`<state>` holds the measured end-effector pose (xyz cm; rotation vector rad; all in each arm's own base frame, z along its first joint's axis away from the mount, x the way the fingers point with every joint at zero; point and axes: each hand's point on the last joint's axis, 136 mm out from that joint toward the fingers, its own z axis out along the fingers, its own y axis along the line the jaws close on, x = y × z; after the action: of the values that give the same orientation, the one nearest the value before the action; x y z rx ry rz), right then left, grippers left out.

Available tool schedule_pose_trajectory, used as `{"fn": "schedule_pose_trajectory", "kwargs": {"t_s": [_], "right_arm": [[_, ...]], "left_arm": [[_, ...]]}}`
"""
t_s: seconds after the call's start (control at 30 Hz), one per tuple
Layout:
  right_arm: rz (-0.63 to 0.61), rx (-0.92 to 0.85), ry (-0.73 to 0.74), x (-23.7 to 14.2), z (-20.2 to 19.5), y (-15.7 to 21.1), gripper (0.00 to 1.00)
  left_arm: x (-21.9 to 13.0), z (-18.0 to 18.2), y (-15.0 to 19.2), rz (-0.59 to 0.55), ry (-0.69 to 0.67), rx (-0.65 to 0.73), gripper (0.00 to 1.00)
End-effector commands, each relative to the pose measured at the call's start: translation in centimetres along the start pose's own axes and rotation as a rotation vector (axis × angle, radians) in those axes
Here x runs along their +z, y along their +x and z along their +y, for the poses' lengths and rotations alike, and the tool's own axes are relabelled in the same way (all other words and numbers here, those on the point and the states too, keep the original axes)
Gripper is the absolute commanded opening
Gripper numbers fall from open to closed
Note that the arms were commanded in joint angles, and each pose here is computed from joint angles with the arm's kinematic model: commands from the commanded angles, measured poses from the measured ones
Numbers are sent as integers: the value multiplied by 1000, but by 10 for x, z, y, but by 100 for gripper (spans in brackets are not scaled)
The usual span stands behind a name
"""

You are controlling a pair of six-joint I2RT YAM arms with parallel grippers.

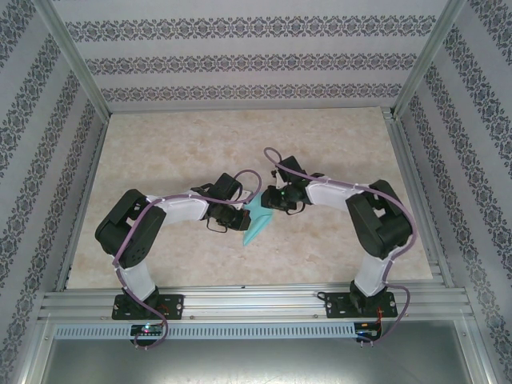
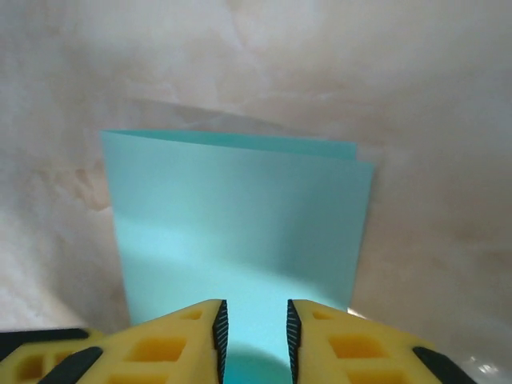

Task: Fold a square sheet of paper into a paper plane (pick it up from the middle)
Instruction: Third fold the triangle at the center of the table.

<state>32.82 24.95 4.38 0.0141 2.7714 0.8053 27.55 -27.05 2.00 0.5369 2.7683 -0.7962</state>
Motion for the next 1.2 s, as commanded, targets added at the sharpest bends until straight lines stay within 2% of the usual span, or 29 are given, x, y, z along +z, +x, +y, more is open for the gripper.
{"fn": "schedule_pose_trajectory", "kwargs": {"t_s": [0.0,0.2,0.47,0.67,0.9,1.17], "right_arm": [[-125,40,-31,-39,4,-21,30],[-188,81,-76,-62,-2,-6,28],[-188,147,-267,-61,16,33,18],[-162,131,-323,-47,40,69,11],[-79,115,-373,-19,65,96,9],[-32,133,-363,4,66,110,9]], "left_arm": [[8,11,5,6,-8,-52,8],[10,7,-1,-6,18,-61,8],[14,11,-6,-15,24,-87,8],[17,16,-4,-9,18,-101,8],[19,18,-3,-2,16,-104,8],[19,18,-2,5,19,-101,8]]}}
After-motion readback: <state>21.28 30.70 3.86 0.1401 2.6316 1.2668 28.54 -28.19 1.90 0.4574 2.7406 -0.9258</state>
